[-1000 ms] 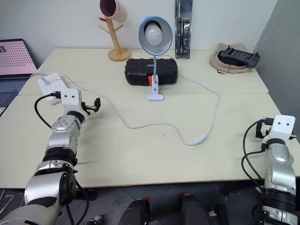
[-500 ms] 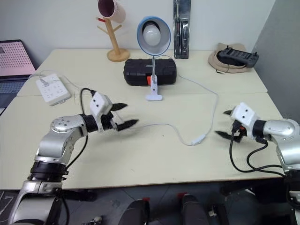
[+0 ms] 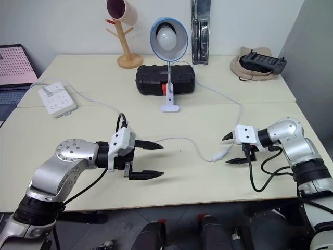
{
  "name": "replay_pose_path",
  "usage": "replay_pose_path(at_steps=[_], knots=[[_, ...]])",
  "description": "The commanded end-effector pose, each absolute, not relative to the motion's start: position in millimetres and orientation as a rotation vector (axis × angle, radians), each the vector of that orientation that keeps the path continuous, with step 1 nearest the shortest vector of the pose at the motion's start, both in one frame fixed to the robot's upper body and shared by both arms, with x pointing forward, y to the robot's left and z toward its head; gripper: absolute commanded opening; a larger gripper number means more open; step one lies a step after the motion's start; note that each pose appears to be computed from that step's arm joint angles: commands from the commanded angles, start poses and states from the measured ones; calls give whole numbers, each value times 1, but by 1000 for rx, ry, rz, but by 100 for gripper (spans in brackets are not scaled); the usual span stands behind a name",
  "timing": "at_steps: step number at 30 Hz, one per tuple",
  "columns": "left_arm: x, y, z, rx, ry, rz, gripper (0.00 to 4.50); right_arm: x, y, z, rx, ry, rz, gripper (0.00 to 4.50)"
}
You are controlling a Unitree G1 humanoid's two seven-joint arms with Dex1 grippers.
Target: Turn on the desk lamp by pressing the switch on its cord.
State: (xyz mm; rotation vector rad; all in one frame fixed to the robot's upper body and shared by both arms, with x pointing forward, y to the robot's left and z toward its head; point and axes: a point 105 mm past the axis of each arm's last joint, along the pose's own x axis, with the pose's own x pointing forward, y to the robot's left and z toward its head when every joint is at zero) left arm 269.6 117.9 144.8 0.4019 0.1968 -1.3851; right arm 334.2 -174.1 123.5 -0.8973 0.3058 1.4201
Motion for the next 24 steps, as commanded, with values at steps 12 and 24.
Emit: replay_pose_path(at_steps=[12,24], knots=[[268,118,150,415,161,-1365,450,342,-179,111,-988,363,1500,350],[269,113,149,378,151,-1350,450,337,-174,114,-858,382,1533,40]])
